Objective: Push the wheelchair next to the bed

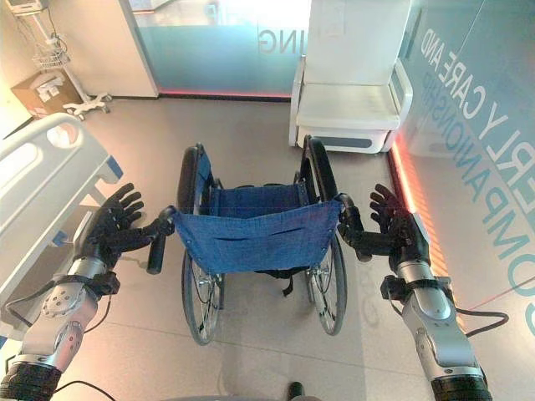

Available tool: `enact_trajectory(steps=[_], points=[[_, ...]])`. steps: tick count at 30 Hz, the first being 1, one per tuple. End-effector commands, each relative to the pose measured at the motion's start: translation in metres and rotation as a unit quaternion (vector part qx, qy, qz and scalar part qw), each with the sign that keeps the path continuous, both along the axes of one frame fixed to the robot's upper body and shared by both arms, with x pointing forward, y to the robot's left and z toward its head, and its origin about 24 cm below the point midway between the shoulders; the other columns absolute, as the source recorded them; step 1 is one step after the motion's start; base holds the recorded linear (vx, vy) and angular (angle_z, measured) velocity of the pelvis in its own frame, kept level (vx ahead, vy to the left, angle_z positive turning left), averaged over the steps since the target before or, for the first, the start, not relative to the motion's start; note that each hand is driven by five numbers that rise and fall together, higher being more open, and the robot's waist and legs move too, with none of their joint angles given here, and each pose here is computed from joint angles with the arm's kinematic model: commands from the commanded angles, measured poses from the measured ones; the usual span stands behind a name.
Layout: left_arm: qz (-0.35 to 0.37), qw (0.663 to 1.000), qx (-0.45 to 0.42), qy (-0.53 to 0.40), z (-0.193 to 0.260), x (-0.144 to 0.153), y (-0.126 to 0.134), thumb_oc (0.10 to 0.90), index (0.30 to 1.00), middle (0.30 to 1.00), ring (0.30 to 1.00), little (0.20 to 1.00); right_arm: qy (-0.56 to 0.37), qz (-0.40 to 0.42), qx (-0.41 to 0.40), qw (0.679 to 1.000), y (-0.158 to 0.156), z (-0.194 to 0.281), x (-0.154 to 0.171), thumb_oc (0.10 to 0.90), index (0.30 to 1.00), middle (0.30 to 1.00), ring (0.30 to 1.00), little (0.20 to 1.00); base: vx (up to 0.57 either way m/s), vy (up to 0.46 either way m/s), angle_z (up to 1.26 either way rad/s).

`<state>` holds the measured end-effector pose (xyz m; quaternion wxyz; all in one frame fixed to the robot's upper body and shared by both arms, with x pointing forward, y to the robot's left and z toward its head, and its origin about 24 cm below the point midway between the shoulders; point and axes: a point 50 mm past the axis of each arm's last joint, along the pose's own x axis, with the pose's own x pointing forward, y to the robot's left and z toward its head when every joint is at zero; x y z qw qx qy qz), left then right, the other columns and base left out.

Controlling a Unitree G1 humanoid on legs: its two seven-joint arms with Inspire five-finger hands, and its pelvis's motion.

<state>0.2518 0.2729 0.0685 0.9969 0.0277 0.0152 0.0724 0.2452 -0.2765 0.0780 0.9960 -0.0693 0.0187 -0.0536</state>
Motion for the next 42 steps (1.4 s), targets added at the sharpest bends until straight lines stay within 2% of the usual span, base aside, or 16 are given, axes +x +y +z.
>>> enact_trajectory(steps=[1, 4, 6, 7, 8, 9, 10, 11, 12, 15, 23, 27, 33, 39, 40, 42], points=[[-0.029, 0.994, 0.095, -0.038, 0.033, 0.022, 0.003, 0.800, 0.900, 0.900, 0.900, 0.900, -0.099, 0.052, -0.060, 0.992, 0.007, 0.055, 0.025, 0.800, 0.900, 0.900, 0.900, 0.900, 0.00, 0.000, 0.00], [-0.055, 0.993, 0.094, -0.039, 0.033, 0.024, -0.001, 0.800, 0.900, 0.900, 0.900, 0.900, -0.086, 0.058, -0.068, 0.992, 0.008, 0.054, 0.027, 0.800, 0.900, 0.900, 0.900, 0.900, 0.00, 0.000, 0.00], [-0.075, 0.995, 0.015, -0.068, 0.042, 0.024, -0.004, 0.800, 0.900, 0.900, 0.900, 0.900, -0.073, 0.060, -0.081, 0.992, 0.007, 0.051, 0.028, 0.800, 0.900, 0.900, 0.900, 0.900, 0.00, 0.000, 0.00], [-0.077, 0.995, 0.006, -0.071, 0.042, 0.024, -0.004, 0.800, 0.900, 0.900, 0.900, 0.900, -0.072, 0.060, -0.081, 0.992, 0.007, 0.051, 0.028, 0.800, 0.900, 0.900, 0.900, 0.900, 0.00, 0.000, 0.00], [-0.100, 0.985, -0.096, -0.102, 0.047, 0.023, -0.011, 0.800, 0.900, 0.900, 0.900, 0.900, -0.063, 0.062, -0.085, 0.992, 0.008, 0.046, 0.028, 0.800, 0.900, 0.900, 0.900, 0.900, 0.00, 0.000, 0.00], [-0.102, 0.985, -0.097, -0.102, 0.047, 0.023, -0.011, 0.800, 0.900, 0.900, 0.900, 0.900, -0.063, 0.062, -0.085, 0.992, 0.008, 0.046, 0.029, 0.800, 0.900, 0.900, 0.900, 0.900, 0.00, 0.000, 0.00], [-0.111, 0.970, -0.170, -0.130, 0.048, 0.022, -0.017, 0.800, 0.900, 0.900, 0.900, 0.900, -0.056, 0.065, -0.086, 0.993, 0.010, 0.041, 0.029, 0.800, 0.900, 0.900, 0.900, 0.900, 0.00, 0.000, 0.00], [-0.112, 0.968, -0.179, -0.133, 0.048, 0.021, -0.018, 0.800, 0.900, 0.900, 0.900, 0.900, -0.055, 0.066, -0.086, 0.993, 0.010, 0.041, 0.029, 0.800, 0.900, 0.900, 0.900, 0.900, 0.00, 0.000, 0.00], [-0.118, 0.957, -0.222, -0.145, 0.046, 0.021, -0.024, 0.800, 0.900, 0.900, 0.900, 0.900, -0.049, 0.068, -0.087, 0.993, 0.012, 0.037, 0.030, 0.800, 0.900, 0.900, 0.900, 0.900, 0.00, 0.000, 0.00], [-0.124, 0.952, -0.239, -0.146, 0.043, 0.021, -0.028, 0.800, 0.900, 0.900, 0.900, 0.900, -0.045, 0.070, -0.088, 0.993, 0.014, 0.035, 0.032, 0.800, 0.900, 0.900, 0.900, 0.900, 0.00, 0.000, 0.00], [-0.148, 0.970, -0.152, -0.121, 0.041, 0.019, -0.027, 0.800, 0.900, 0.900, 0.900, 0.900, -0.014, 0.070, -0.115, 0.991, 0.009, 0.035, 0.033, 0.800, 0.900, 0.900, 0.900, 0.900, 0.00, 0.000, 0.00], [-0.172, 0.977, -0.056, -0.111, 0.050, 0.018, -0.026, 0.800, 0.900, 0.900, 0.900, 0.900, -0.011, 0.066, -0.132, 0.989, 0.005, 0.038, 0.035, 0.800, 0.900, 0.900, 0.900, 0.900, 0.00, 0.000, 0.00], [-0.162, 0.983, 0.027, -0.086, 0.055, 0.020, -0.018, 0.800, 0.900, 0.900, 0.900, 0.900, -0.018, 0.061, -0.139, 0.988, 0.005, 0.044, 0.039, 0.800, 0.900, 0.900, 0.900, 0.900, 0.00, 0.000, 0.00], [-0.166, 0.975, 0.146, -0.025, 0.049, 0.019, -0.006, 0.800, 0.900, 0.900, 0.900, 0.900, -0.018, 0.056, -0.146, 0.988, 0.002, 0.049, 0.040, 0.800, 0.900, 0.900, 0.900, 0.900, 0.00, 0.000, 0.00], [-0.157, 0.969, 0.191, 0.002, 0.047, 0.018, 0.001, 0.800, 0.900, 0.900, 0.900, 0.900, -0.017, 0.053, -0.149, 0.987, 0.000, 0.050, 0.040, 0.800, 0.900, 0.900, 0.900, 0.900, 0.00, 0.000, 0.00], [-0.144, 0.965, 0.218, 0.021, 0.048, 0.018, 0.009, 0.800, 0.900, 0.900, 0.900, 0.900, -0.018, 0.049, -0.152, 0.987, -0.001, 0.051, 0.041, 0.800, 0.900, 0.900, 0.900, 0.900, 0.00, 0.000, 0.00]])
